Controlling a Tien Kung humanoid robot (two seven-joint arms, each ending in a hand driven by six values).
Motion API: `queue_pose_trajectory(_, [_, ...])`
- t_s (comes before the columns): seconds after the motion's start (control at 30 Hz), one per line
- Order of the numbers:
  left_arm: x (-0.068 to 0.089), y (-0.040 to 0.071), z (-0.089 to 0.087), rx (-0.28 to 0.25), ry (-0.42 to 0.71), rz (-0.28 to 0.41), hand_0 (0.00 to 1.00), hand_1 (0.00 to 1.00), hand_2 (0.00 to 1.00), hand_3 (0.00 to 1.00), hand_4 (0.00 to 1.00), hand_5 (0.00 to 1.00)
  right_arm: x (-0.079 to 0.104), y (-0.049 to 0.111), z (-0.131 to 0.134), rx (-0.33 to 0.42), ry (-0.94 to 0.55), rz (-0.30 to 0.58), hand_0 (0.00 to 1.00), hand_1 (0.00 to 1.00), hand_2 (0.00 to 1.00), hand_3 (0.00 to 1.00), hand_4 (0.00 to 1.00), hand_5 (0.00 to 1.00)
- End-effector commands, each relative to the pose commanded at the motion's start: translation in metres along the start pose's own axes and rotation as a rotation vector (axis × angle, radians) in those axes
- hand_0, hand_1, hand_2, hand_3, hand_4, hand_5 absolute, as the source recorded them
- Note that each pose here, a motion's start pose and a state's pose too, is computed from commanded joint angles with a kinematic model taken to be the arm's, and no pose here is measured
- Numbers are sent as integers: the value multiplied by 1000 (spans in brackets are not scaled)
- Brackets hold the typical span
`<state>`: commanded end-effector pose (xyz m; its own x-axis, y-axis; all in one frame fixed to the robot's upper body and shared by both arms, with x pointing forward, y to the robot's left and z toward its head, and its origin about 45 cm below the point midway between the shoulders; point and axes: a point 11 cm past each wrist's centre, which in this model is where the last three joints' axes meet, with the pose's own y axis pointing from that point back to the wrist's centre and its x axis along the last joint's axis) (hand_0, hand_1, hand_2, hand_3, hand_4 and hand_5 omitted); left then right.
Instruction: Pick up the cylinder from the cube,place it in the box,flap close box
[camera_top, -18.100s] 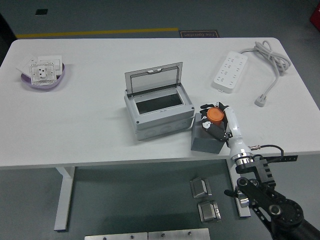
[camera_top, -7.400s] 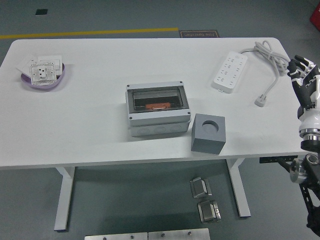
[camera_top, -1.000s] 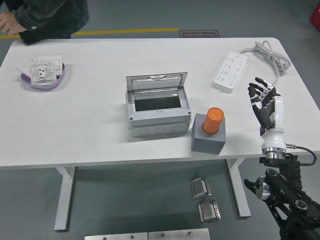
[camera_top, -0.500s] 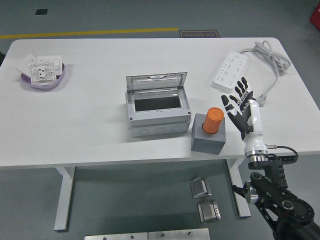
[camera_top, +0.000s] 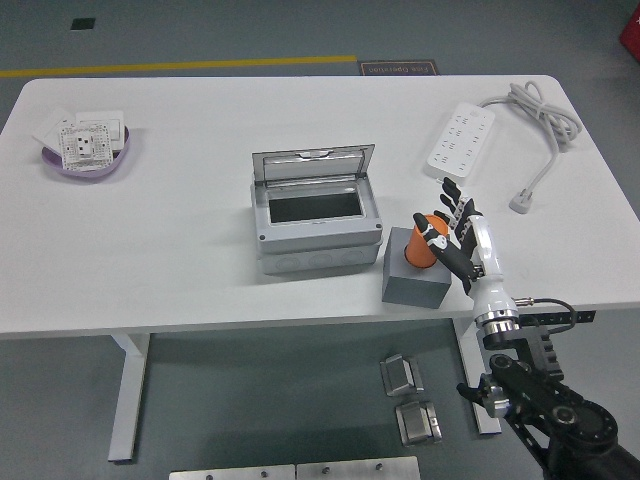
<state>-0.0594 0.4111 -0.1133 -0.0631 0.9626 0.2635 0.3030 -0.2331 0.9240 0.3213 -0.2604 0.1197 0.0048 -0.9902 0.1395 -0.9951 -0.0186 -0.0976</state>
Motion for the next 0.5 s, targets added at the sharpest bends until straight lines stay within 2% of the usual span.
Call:
queue_pose_trajectory(0.07, [0,0,0,-1,0,0,743,758,763,885,592,162,-1,0,1,-5,3,-6,805,849,834,834,931,469])
queue_pose_trajectory(0.1, [0,0,0,-1,0,0,743,758,762,886,591,159,-2,0,1,-7,5,-8,785,804,784,793,946,464])
queue_pose_trajectory(0.47, [0,1,3,-12,0,1,742,757,762,886,592,153,-7,0,3,-19,18,-31,780,782,765,785,953,457])
queue_pose_trajectory(0.5, [0,1,3,-14,1,2,742,756,761,886,593,152,-8,0,3,-20,18,-32,768,754,733,758,957,459])
